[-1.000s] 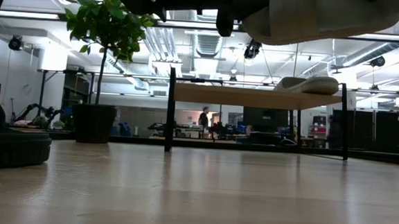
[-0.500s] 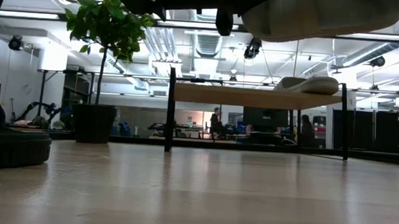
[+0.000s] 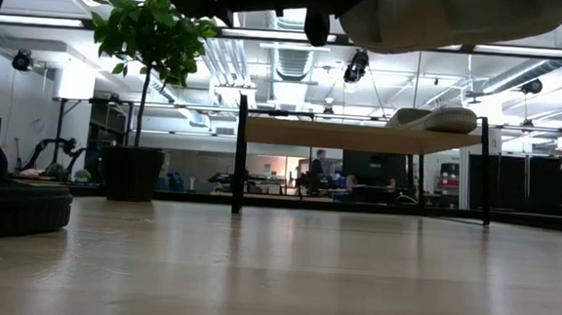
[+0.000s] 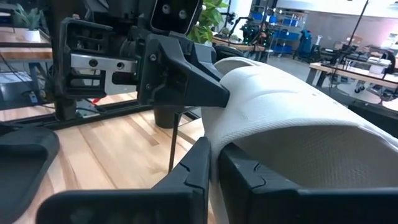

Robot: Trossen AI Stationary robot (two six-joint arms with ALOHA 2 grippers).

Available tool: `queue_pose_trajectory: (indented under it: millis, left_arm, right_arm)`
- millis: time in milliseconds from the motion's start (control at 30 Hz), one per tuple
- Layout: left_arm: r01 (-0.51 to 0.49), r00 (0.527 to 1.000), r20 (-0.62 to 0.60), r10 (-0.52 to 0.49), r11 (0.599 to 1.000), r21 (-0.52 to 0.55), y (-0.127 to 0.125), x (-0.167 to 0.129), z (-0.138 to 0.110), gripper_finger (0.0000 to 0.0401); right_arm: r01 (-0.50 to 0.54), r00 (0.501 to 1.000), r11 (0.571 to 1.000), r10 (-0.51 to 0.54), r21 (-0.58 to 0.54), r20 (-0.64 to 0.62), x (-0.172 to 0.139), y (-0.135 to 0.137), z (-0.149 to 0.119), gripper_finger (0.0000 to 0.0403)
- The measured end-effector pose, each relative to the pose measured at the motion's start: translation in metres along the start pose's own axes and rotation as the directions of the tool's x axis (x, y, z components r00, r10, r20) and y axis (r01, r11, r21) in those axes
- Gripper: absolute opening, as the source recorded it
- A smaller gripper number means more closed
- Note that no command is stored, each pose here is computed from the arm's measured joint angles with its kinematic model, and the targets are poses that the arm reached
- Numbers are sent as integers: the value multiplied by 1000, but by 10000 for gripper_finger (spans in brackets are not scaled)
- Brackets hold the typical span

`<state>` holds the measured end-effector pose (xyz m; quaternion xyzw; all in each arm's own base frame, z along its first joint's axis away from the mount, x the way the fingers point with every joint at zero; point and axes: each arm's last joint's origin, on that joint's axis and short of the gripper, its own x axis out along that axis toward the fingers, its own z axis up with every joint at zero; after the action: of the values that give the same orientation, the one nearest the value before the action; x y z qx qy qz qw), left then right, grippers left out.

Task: Pick and place slides into the shelf
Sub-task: Put the gray slide on the shelf

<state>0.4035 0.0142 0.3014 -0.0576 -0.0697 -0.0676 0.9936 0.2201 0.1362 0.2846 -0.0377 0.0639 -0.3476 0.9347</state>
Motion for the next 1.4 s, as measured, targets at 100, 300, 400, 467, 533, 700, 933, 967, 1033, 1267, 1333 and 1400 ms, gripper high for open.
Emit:
queue_pose_trajectory:
  millis: [100,300,400,467,533,700,933,967,1033,1267,1333,1400]
  left_arm:
    - [1,1000,2,-1,1000,12,-1,-3,4,1]
    - [-2,1000,3,2,1000,21,2,-7,11,1]
    - [-9,1000,3,9,1000,22,4,-8,12,0]
    - [-14,1000,3,14,1000,22,6,-9,13,0]
    - [-21,1000,4,21,1000,23,8,-9,13,0]
    - [-30,1000,6,29,999,24,10,-10,13,0]
    - [-36,999,12,35,999,39,11,-11,14,0]
    - [-37,999,12,37,998,46,11,-11,14,0]
    - [-39,999,11,38,998,47,11,-11,13,0]
    - [-45,999,15,44,998,51,12,-15,18,0]
    - [-51,998,22,50,997,54,13,-17,21,0]
    - [-59,998,25,58,997,55,14,-21,25,0]
  right_arm:
    - [-7,1000,1000,7,1,-2,0,0,0,37]
    - [-10,1000,1000,10,-1,-4,0,0,0,55]
    - [-10,1000,1000,10,-2,-4,0,0,0,61]
    - [-10,1000,1000,10,-3,-5,0,0,0,64]
    - [-9,1000,1000,9,-3,-4,0,0,0,66]
    - [-3,1000,999,3,-44,-3,0,0,0,73]
    - [-3,1000,998,3,-67,-1,0,-1,1,80]
    - [-3,1000,998,3,-67,-1,0,-1,1,80]
    - [-3,1000,998,3,-68,-1,0,-1,1,79]
    - [-5,1000,996,5,-84,0,-1,-1,1,84]
    - [-9,1000,996,9,-87,2,-3,-1,1,89]
    - [-14,1000,996,15,-83,4,-5,-2,2,95]
